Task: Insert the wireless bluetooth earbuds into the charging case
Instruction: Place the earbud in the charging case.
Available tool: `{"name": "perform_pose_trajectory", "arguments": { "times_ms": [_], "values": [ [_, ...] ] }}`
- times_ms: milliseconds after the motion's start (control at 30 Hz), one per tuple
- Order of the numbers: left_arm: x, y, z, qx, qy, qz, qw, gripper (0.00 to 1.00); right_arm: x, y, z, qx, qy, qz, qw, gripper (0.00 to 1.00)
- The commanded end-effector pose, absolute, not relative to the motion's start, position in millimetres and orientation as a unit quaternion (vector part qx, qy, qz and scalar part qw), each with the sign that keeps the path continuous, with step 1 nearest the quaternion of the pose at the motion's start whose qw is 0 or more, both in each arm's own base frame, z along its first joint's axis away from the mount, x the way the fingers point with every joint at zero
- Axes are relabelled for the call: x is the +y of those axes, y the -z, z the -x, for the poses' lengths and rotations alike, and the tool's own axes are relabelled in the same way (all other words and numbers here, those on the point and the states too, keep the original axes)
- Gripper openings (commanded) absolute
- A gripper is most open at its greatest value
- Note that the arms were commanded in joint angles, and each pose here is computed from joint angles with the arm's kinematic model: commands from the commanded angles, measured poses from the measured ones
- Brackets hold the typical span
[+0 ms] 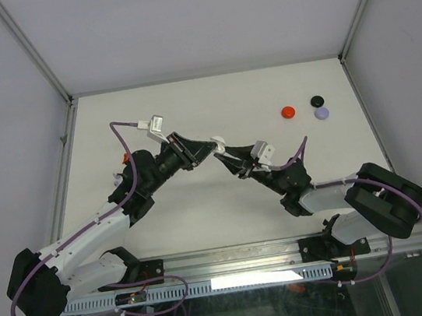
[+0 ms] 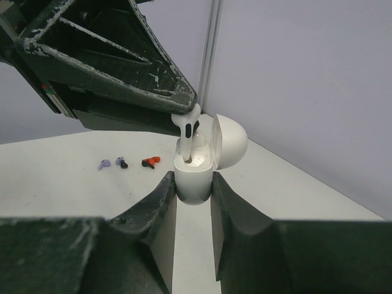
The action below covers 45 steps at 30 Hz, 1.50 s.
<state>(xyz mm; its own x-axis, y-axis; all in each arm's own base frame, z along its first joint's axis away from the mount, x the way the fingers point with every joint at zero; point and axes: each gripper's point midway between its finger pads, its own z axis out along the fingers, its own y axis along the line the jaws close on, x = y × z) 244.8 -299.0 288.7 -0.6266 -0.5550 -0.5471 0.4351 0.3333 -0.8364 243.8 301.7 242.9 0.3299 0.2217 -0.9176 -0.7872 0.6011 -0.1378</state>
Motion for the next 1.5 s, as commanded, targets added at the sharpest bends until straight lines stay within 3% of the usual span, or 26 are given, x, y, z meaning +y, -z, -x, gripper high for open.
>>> {"name": "perform_pose_trajectory", "arguments": {
  "times_ms": [0, 233, 633, 1300, 1467],
  "values": [
    [-300, -289, -245, 0.696, 0.568, 0.043, 0.437, 0.21, 289, -290, -235, 0.413, -0.345, 0.259, 0.802, 0.0],
    [-293, -283, -250, 0.706, 0.555, 0.079, 0.433, 0.23, 289, -289, -235, 0.415, -0.346, 0.257, 0.801, 0.0],
    [-300, -288, -246, 0.708, 0.566, 0.074, 0.416, 0.36, 289, -282, -238, 0.422, -0.343, 0.255, 0.799, 0.0],
    [-317, -297, -226, 0.713, 0.582, 0.045, 0.388, 0.38, 290, -276, -240, 0.429, -0.341, 0.254, 0.796, 0.0],
    [-312, -303, -227, 0.715, 0.568, 0.034, 0.407, 0.47, 288, -274, -240, 0.431, -0.339, 0.252, 0.797, 0.0]
  ]
}}
